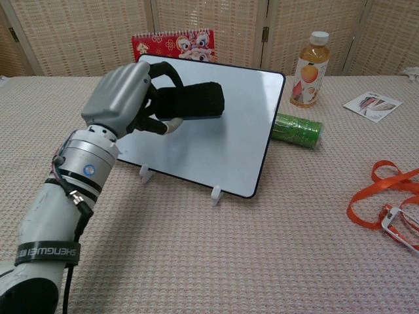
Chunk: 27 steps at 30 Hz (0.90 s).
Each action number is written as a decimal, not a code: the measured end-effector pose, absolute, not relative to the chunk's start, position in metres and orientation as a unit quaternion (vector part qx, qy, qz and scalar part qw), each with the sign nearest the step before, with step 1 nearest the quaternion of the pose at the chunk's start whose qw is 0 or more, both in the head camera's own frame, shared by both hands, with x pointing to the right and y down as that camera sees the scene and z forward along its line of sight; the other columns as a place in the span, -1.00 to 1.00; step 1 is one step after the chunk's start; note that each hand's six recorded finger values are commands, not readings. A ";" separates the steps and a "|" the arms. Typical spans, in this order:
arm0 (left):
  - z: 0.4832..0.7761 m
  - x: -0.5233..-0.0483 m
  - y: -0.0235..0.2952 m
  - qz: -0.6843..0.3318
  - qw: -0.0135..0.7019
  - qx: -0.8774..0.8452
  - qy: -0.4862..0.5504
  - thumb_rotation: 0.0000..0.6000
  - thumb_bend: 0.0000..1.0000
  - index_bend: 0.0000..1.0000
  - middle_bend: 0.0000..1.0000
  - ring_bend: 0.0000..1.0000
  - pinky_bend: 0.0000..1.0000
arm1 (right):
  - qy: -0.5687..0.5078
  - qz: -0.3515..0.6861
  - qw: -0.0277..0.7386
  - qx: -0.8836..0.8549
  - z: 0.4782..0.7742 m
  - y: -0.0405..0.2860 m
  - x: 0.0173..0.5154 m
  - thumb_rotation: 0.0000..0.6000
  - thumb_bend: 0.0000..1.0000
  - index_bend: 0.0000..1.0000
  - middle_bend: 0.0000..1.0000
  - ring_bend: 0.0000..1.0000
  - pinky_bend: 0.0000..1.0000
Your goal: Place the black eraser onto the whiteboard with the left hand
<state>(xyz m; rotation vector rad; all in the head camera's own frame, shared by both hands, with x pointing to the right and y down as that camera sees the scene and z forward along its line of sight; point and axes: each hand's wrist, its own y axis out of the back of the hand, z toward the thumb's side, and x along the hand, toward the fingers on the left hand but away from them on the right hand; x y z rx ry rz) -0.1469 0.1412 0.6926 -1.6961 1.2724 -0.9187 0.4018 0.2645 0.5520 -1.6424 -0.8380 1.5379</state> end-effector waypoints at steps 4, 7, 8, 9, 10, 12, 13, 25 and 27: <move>0.699 -0.142 0.140 -0.373 0.408 -0.671 0.494 1.00 -0.18 0.05 1.00 1.00 1.00 | -0.328 0.595 0.362 -0.638 0.550 0.264 0.402 1.00 -0.40 -1.00 -1.00 -1.00 -1.00; 0.703 -0.140 0.140 -0.380 0.410 -0.670 0.489 1.00 -0.18 0.03 1.00 1.00 1.00 | -0.328 0.594 0.362 -0.639 0.550 0.265 0.402 1.00 -0.40 -1.00 -1.00 -1.00 -1.00; 0.704 -0.139 0.140 -0.381 0.411 -0.670 0.488 1.00 -0.18 0.02 1.00 1.00 1.00 | -0.329 0.594 0.362 -0.639 0.549 0.265 0.402 1.00 -0.40 -1.00 -1.00 -1.00 -1.00; 0.705 -0.139 0.140 -0.382 0.412 -0.669 0.486 1.00 -0.19 0.00 1.00 1.00 1.00 | -0.329 0.594 0.362 -0.639 0.549 0.265 0.402 1.00 -0.40 -1.00 -1.00 -1.00 -1.00; 0.706 -0.138 0.141 -0.383 0.413 -0.669 0.485 1.00 -0.18 -0.02 1.00 1.00 1.00 | -0.329 0.594 0.362 -0.639 0.549 0.265 0.403 1.00 -0.40 -1.00 -1.00 -1.00 -1.00; 0.707 -0.137 0.142 -0.386 0.414 -0.669 0.482 1.00 -0.18 -0.08 1.00 1.00 1.00 | -0.329 0.594 0.362 -0.639 0.549 0.265 0.403 1.00 -0.40 -1.00 -1.00 -1.00 -1.00; 0.708 -0.137 0.142 -0.389 0.413 -0.669 0.481 1.00 -0.18 -0.11 1.00 1.00 1.00 | -0.329 0.594 0.362 -0.638 0.549 0.265 0.403 1.00 -0.40 -1.00 -1.00 -1.00 -1.00; 0.716 -0.137 0.144 -0.411 0.413 -0.667 0.463 1.00 -0.19 -0.19 1.00 1.00 1.00 | -0.330 0.595 0.363 -0.637 0.549 0.266 0.402 1.00 -0.40 -1.00 -1.00 -1.00 -1.00; 0.716 -0.137 0.144 -0.412 0.413 -0.667 0.463 1.00 -0.19 -0.21 1.00 1.00 1.00 | -0.330 0.595 0.363 -0.637 0.548 0.266 0.402 1.00 -0.40 -1.00 -1.00 -1.00 -1.00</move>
